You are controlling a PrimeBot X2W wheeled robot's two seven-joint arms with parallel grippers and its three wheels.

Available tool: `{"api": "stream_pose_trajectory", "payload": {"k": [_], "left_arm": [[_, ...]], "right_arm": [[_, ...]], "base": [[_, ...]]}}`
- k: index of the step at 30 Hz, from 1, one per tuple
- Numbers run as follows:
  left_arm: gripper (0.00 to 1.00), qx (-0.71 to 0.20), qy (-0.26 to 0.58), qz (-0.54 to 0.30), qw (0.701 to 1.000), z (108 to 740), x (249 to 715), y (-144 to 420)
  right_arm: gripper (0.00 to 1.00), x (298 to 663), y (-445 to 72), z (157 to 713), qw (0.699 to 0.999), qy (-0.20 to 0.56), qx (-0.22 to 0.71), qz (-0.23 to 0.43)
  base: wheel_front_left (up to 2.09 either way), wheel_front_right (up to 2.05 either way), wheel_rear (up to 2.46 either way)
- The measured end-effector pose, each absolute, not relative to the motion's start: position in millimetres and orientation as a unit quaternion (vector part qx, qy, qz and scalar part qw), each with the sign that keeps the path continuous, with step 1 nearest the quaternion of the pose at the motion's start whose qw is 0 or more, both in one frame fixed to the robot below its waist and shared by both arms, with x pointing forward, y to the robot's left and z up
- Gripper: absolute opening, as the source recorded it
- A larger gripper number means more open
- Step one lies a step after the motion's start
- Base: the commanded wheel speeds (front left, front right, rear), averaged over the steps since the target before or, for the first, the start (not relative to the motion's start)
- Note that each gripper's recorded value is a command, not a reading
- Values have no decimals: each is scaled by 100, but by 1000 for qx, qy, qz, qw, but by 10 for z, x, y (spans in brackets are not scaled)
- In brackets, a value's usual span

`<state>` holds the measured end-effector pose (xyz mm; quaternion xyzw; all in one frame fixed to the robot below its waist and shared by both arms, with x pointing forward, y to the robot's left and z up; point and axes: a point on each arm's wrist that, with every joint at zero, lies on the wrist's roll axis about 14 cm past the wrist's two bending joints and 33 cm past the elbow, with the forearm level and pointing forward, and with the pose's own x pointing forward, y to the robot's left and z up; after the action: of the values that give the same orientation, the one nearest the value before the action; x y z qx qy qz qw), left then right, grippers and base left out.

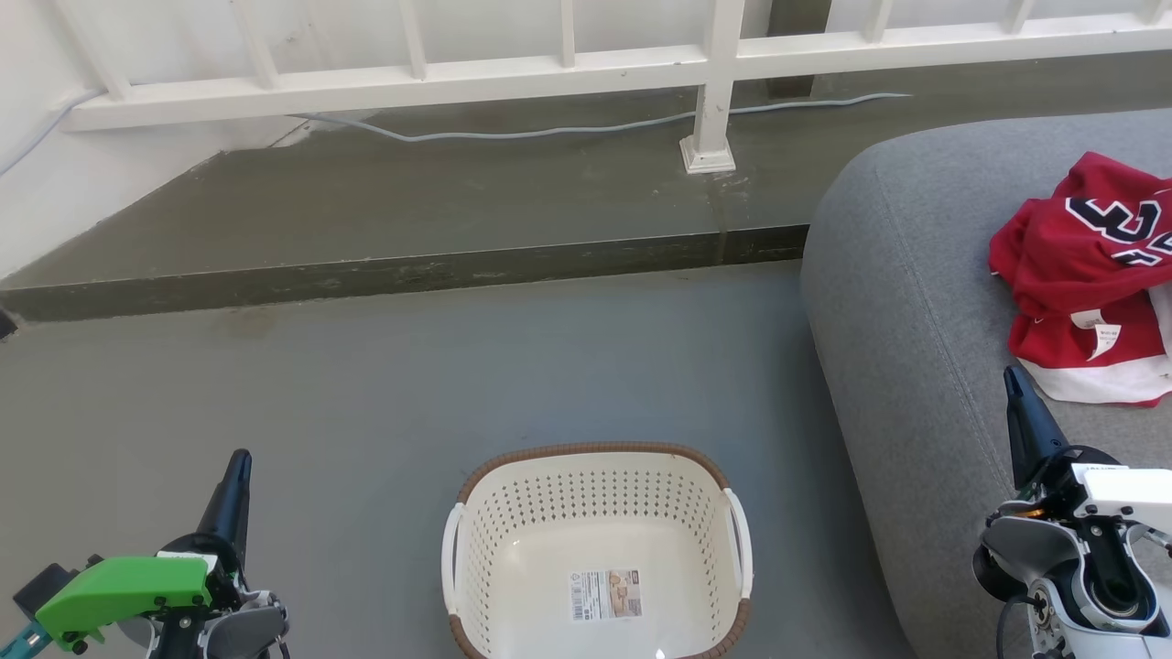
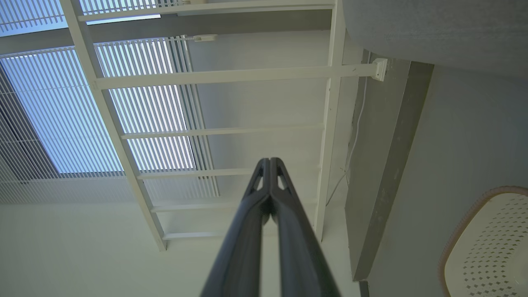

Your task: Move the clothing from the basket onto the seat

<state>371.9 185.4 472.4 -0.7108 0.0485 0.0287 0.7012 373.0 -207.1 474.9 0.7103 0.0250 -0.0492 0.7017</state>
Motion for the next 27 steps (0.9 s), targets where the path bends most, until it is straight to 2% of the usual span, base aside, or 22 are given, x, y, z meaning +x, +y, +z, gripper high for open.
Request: {"api": "stream_pose_trajectory", "payload": {"k": [27], "left_arm": [[0, -711, 46, 28, 701, 4741, 3733, 1857]], "right_arm": [[0, 3730, -2072, 4750, 702, 25, 711, -49]], "base": [[0, 0, 0]]}}
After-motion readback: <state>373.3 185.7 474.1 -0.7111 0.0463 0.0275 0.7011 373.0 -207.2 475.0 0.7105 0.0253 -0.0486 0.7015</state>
